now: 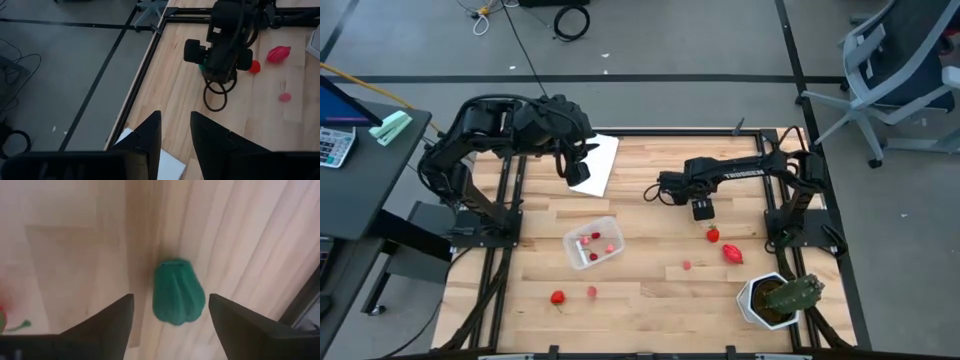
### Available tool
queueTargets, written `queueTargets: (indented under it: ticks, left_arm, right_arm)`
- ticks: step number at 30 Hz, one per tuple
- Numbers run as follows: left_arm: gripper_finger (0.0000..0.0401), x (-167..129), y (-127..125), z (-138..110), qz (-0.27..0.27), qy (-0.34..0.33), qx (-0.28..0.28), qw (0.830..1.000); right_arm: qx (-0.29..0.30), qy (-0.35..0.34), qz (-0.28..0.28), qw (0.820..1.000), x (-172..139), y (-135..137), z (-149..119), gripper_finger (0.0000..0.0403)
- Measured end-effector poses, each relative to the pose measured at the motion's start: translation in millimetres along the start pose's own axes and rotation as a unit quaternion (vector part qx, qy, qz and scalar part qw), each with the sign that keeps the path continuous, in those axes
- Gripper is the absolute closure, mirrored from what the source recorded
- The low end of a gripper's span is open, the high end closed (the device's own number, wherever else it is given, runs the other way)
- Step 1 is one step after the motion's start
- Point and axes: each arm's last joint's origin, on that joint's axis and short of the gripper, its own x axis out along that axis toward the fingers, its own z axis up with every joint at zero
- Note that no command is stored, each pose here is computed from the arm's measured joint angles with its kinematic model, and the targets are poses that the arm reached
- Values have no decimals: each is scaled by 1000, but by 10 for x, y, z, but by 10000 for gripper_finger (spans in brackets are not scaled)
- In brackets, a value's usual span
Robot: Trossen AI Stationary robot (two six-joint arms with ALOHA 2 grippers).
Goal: Pick and placing Produce into tupperware
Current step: Put the green bell pepper into the transparent bin
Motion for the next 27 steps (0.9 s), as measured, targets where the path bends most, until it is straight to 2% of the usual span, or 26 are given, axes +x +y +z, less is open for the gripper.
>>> queueTargets:
  ticks: [8,20,27]
  left_arm:
    - [291,-2,1,-14,0,7,3,1000]
    - [289,-1,1,-14,0,7,3,1000]
    - [291,-2,1,-14,0,6,3,1000]
  right_arm:
    - [16,-7,28,999,61,-112,-34,127]
    - [4,16,30,999,486,48,-199,123]
    - [16,21,29,999,529,58,-239,123]
